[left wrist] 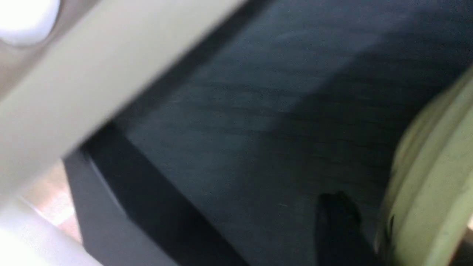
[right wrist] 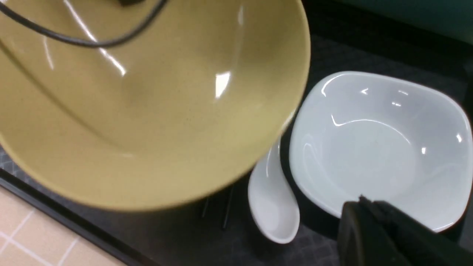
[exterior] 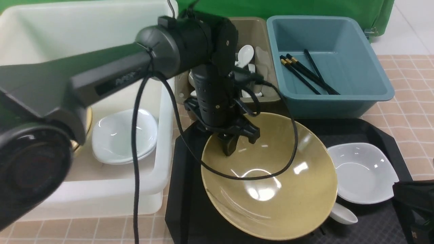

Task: On brown table put chopsticks spoon bowls plates into blue grey white boxes.
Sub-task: 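Grasp the large bowl on the tray by its rim, then place the tan bowl onto the bowl stack in the left bin with the left gripper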

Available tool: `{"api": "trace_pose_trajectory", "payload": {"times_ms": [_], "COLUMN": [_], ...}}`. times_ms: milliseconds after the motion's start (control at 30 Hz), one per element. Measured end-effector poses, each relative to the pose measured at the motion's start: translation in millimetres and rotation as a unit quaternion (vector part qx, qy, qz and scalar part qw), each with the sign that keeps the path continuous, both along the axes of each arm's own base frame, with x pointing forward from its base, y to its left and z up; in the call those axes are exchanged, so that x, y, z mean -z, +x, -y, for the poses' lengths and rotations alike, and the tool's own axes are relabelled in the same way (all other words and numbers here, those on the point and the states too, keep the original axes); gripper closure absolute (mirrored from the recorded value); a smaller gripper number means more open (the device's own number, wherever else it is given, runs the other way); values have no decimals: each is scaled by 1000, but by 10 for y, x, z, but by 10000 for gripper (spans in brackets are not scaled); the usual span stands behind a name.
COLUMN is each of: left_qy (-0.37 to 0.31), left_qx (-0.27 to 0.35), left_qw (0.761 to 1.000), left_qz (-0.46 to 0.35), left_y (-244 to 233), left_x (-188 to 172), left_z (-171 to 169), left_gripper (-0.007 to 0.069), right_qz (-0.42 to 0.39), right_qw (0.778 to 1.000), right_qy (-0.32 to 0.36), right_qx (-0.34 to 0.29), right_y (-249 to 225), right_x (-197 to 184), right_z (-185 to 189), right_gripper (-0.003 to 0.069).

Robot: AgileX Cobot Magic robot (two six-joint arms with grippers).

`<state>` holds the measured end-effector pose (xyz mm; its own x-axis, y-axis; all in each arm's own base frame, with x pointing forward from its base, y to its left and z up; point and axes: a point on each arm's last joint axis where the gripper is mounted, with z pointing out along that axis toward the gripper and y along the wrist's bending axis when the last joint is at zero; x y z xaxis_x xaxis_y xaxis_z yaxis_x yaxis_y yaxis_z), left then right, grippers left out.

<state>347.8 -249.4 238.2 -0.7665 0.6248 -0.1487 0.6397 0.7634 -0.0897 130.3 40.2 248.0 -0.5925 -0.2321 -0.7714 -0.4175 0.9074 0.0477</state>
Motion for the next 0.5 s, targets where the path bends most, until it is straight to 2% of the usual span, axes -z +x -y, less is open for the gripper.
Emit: {"api": "trace_pose_trajectory", "payload": {"times_ms": [100,167,200,267,367,400,433,467,500], "left_qy": [-23,-56,-59,-89,-122,-123,-120,-119,-106], "left_qx": [15,32,33,18,-40,-53,-108,-115,-170], "left_qw": [999,995,994,987,970,969,957,956,944], "left_qz": [28,75,84,131,205,210,240,243,263], "left_y": [-95,-253,-279,-403,-563,-554,-585,-588,-607], "left_x": [-291,-741,-812,-1230,-1776,-1807,-1992,-2010,-2115], "left_z": [-25,-133,-159,-391,-883,-952,-1311,-1358,-1704], "left_gripper": [610,617,617,619,619,619,620,620,620], "right_qz": [0,0,0,0,0,0,0,0,0], "right_qw": [1000,1000,1000,1000,1000,1000,1000,1000,1000], "right_qy": [0,0,0,0,0,0,0,0,0], "right_qx": [0,0,0,0,0,0,0,0,0], "right_y": [0,0,0,0,0,0,0,0,0], "right_x": [0,0,0,0,0,0,0,0,0], "right_z": [0,0,0,0,0,0,0,0,0], "right_gripper": [610,610,610,610,610,610,610,610,610]}}
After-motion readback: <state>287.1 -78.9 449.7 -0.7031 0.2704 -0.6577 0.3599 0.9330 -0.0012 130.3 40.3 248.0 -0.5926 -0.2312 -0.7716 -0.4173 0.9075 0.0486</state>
